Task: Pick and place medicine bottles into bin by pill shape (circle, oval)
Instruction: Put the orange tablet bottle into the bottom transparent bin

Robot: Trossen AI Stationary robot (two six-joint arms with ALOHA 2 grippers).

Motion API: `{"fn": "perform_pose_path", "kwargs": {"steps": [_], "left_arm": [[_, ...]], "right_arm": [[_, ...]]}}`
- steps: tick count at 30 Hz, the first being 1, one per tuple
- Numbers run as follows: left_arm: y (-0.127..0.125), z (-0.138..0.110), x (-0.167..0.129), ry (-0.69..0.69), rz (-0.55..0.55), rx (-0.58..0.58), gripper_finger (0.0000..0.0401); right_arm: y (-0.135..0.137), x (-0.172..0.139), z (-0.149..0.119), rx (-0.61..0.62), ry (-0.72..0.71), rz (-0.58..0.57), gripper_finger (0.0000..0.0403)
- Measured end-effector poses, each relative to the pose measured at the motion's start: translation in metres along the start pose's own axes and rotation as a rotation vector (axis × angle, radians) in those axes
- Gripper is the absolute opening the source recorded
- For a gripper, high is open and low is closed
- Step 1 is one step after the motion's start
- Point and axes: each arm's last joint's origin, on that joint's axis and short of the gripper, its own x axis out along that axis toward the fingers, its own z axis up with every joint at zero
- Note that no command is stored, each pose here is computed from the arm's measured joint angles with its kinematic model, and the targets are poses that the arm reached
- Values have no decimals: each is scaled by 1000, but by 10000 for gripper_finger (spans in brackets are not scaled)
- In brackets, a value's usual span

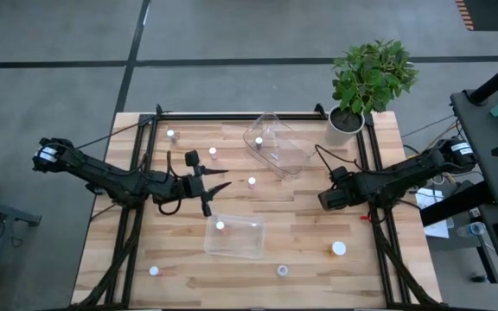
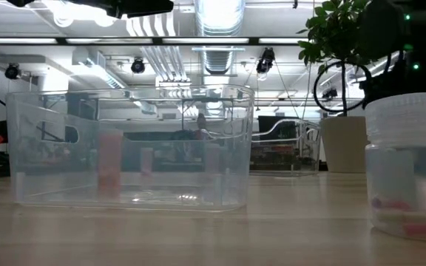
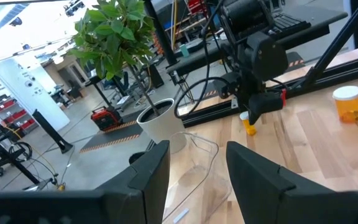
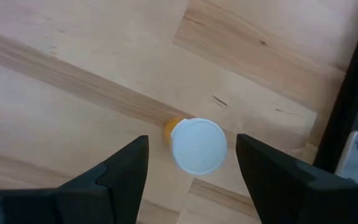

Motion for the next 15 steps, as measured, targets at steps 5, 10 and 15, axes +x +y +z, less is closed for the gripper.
{"fn": "perform_pose_path", "kwargs": {"steps": [5,10,15], "left_arm": [[0,0,0,0,0,0,143],[0,0,0,0,0,0,143],[0,0,0,0,0,0,143]], "right_arm": [[-2,7,-3,1,-1,2,226],[-2,7,-2,2,-21,1,202],[-2,7,-2,10,-27,2,163]]}}
